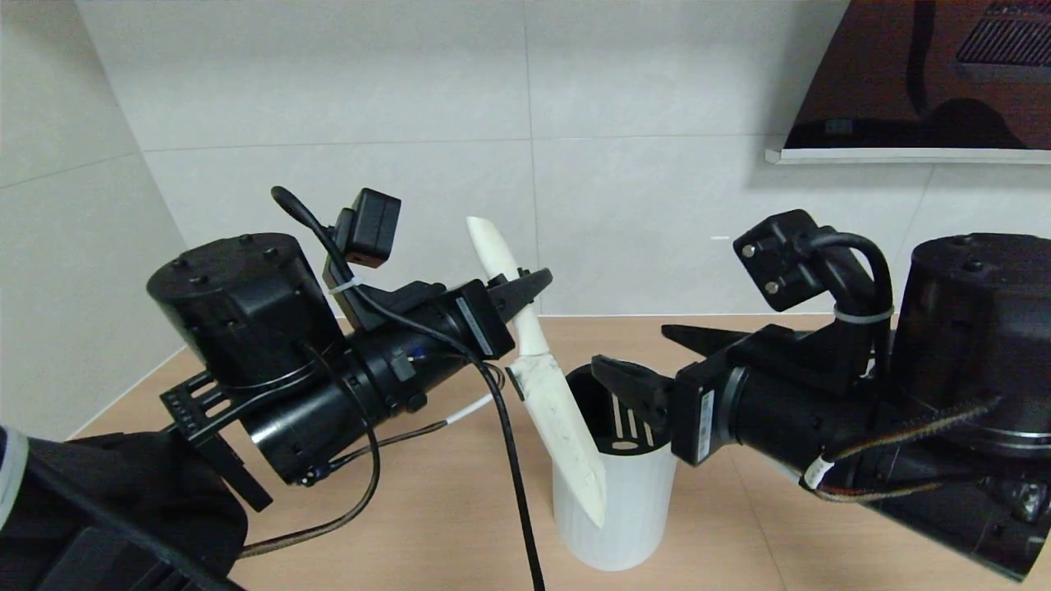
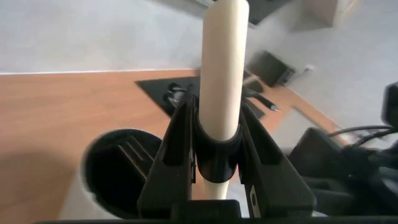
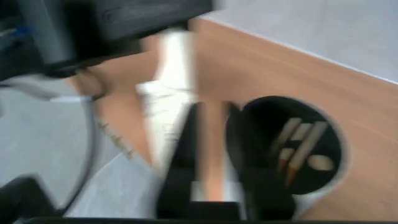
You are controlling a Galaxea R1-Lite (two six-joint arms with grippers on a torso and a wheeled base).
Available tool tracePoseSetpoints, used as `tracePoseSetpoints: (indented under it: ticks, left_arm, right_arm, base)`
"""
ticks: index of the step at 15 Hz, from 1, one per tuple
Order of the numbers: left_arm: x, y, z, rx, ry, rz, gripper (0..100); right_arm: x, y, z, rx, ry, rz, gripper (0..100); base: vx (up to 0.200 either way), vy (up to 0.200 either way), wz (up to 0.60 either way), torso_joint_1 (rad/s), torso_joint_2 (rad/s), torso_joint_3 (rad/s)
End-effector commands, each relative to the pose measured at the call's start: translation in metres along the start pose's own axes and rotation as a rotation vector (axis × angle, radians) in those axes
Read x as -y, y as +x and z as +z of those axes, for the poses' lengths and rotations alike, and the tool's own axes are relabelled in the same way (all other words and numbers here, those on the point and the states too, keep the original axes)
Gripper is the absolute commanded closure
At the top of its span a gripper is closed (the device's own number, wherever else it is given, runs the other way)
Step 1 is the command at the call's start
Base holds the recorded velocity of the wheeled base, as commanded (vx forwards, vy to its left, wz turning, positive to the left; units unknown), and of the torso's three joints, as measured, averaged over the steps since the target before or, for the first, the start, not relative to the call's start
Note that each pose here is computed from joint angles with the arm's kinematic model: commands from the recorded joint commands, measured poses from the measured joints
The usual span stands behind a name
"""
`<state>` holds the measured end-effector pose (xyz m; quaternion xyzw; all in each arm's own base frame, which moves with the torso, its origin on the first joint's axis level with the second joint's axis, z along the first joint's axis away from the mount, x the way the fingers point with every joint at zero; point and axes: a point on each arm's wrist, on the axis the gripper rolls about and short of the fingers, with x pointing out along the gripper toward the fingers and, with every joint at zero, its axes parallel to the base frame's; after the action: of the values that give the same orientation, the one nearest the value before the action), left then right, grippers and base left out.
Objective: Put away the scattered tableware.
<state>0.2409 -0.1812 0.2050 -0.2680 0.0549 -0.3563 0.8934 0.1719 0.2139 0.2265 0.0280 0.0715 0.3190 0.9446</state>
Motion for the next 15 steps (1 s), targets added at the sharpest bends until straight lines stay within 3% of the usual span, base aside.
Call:
tracePoseSetpoints:
  ticks: [1,3,5,8,10,12,14,15]
  left_arm:
    - [0.009,0.001,0.016,0.051,0.024,0.027,100]
    - [0.017,-0.002,0.029,0.089,0.041,0.051,100]
    - [0.022,-0.005,0.035,0.102,0.083,0.089,100]
    - [0.033,-0.002,0.046,0.166,0.226,0.254,100]
    - [0.054,0.011,0.041,0.180,0.322,0.253,100]
    - [0.068,0.027,0.034,0.201,0.384,0.273,100]
    - [0.083,0.043,0.029,0.277,0.410,0.350,100]
    - [0.088,0.046,0.020,0.286,0.426,0.407,100]
  right_arm:
    - [0.018,-0.004,0.010,0.036,0.015,-0.059,0]
    - [0.034,-0.012,0.015,0.042,0.021,-0.117,0]
    - [0.051,-0.015,0.018,0.040,0.026,-0.172,0]
    - [0.058,-0.015,0.024,0.062,0.033,-0.174,0]
    - [0.062,-0.014,0.023,0.057,0.034,-0.187,0]
    - [0.065,-0.014,0.023,0.055,0.035,-0.198,0]
    - [0.065,-0.015,0.024,0.060,0.036,-0.202,0]
    - [0.065,-0.015,0.024,0.061,0.034,-0.202,0]
  base:
    - [0.000,0.000,0.00,0.000,0.00,0.000]
    - [0.000,0.000,0.00,0.000,0.00,0.000]
    - [0.000,0.000,0.00,0.000,0.00,0.000]
    - [0.000,0.000,0.00,0.000,0.00,0.000]
    - [0.000,0.000,0.00,0.000,0.00,0.000]
    - [0.000,0.000,0.00,0.000,0.00,0.000]
    - [0.000,0.000,0.00,0.000,0.00,0.000]
    - [0.000,0.000,0.00,0.000,0.00,0.000]
